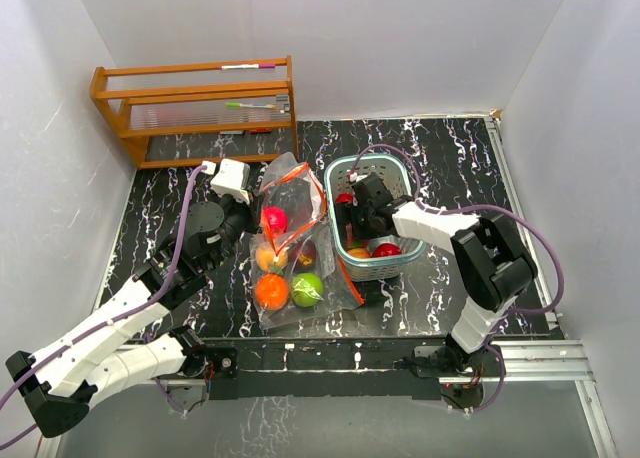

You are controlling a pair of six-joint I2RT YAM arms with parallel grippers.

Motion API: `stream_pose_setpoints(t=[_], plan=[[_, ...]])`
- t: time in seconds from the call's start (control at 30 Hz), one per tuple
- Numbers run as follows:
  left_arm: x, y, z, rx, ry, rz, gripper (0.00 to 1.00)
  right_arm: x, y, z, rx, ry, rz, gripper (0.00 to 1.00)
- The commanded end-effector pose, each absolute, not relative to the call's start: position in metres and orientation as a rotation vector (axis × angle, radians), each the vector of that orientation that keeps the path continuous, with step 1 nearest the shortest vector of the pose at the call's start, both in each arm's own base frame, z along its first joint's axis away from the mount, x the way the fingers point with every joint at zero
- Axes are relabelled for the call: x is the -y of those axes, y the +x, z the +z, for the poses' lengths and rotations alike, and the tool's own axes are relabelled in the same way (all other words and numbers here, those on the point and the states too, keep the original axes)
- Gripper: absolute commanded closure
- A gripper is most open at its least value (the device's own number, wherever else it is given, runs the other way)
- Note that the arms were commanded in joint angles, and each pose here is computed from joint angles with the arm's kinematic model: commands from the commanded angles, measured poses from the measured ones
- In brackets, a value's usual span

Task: Place the food in the zip-top bag and seal the zipper
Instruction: Pick up the fake fruit from the bin, then place the fake fruit in the zipper food storage bag.

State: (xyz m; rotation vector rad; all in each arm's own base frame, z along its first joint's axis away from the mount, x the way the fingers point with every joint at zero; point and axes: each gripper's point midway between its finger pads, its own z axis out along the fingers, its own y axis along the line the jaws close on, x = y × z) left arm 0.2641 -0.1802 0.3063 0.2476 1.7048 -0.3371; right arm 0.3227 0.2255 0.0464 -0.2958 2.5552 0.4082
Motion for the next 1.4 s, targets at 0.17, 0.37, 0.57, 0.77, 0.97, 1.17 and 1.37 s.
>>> stream_pose_setpoints(t=[0.17,0.37,0.57,0.77,0.97,1.17,1.37], plan=[[0.177,0.267,0.316,-1.664,0.221,-0.34,1.0,-0.227,0.331,0.06,-2.492,-0.277,0.417,0.33],[0.18,0.268,0.314,-1.674,0.228,-0.344,1.0,-0.225,0.34,0.124,-2.34,-0.254,0.441,0.4],[0.18,0.269,0.312,-1.678,0.226,-0.34,1.0,-0.23,0.333,0.219,-2.117,-0.277,0.568,0.41],[0.187,0.271,0.305,-1.697,0.248,-0.347,1.0,-0.249,0.286,0.318,-1.792,-0.512,0.832,0.4],[0.203,0.276,0.296,-1.758,0.281,-0.373,1.0,-0.262,0.235,0.391,-1.519,-0.653,1.064,0.4],[0.217,0.276,0.306,-1.739,0.282,-0.457,1.0,-0.284,0.215,0.403,-1.389,-0.74,1.277,0.41],[0.226,0.275,0.318,-1.72,0.282,-0.515,1.0,-0.303,0.22,0.381,-1.401,-0.715,1.364,0.41]])
